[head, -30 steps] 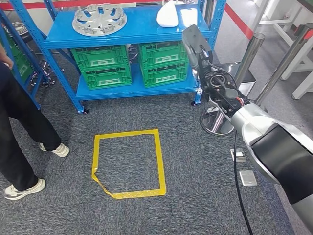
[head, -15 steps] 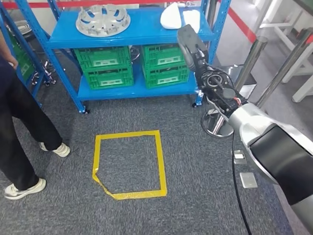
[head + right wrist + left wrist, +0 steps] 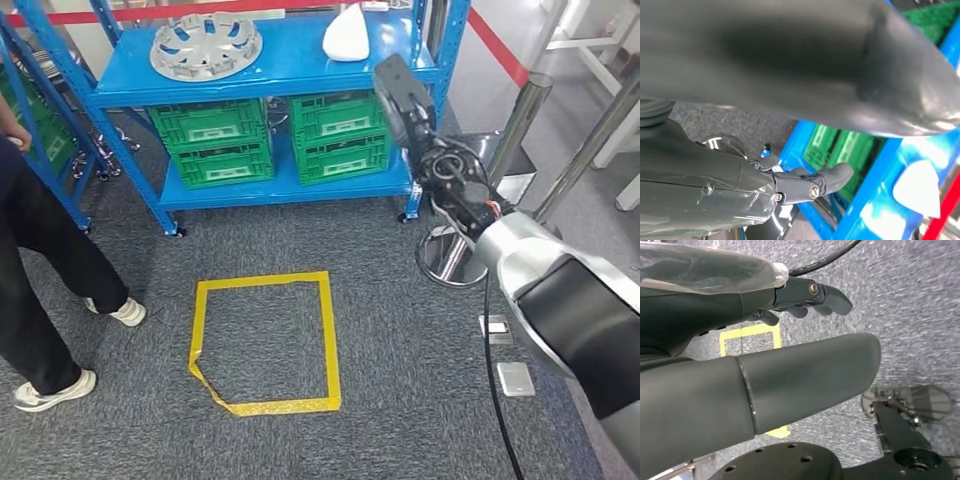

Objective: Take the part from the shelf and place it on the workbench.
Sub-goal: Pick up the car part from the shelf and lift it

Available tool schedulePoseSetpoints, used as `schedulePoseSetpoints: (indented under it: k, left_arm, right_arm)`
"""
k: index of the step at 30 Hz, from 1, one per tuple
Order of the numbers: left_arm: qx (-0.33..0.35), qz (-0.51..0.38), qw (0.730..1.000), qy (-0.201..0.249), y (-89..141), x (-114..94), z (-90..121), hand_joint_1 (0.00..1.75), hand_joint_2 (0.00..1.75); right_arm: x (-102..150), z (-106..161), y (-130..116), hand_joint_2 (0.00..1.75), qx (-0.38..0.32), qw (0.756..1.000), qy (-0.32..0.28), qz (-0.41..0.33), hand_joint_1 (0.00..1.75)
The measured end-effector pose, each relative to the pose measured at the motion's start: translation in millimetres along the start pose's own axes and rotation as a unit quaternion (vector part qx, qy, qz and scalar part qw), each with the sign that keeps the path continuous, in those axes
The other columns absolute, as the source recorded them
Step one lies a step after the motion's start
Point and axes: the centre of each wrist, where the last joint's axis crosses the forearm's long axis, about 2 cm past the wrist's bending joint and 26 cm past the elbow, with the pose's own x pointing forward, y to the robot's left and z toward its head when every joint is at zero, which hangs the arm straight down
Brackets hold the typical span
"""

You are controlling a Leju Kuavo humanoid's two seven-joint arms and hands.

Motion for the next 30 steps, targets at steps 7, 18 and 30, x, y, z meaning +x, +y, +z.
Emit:
schedulePoseSetpoints:
  k: [7,18,30]
  left_arm:
    - [-0.001,0.0,1.0,0.002,-1.3,-2.0,0.1,0.0,0.0]
    - [0.0,0.002,1.0,0.0,0.1,0.4,0.0,0.0,0.0]
    - [-0.002,0.002,1.0,0.001,-2.6,-1.6,0.2,0.0,0.0]
  right_arm:
    - [-0.7,0.2,1.0,0.0,0.003,1.0,0.0,0.001,0.0]
    - [3.9,-1.2,0.7,0.0,0.005,1.0,-0.007,0.008,0.0]
    - [0.5,-0.5,2.1,0.0,0.007,1.0,-0.003,0.01,0.0]
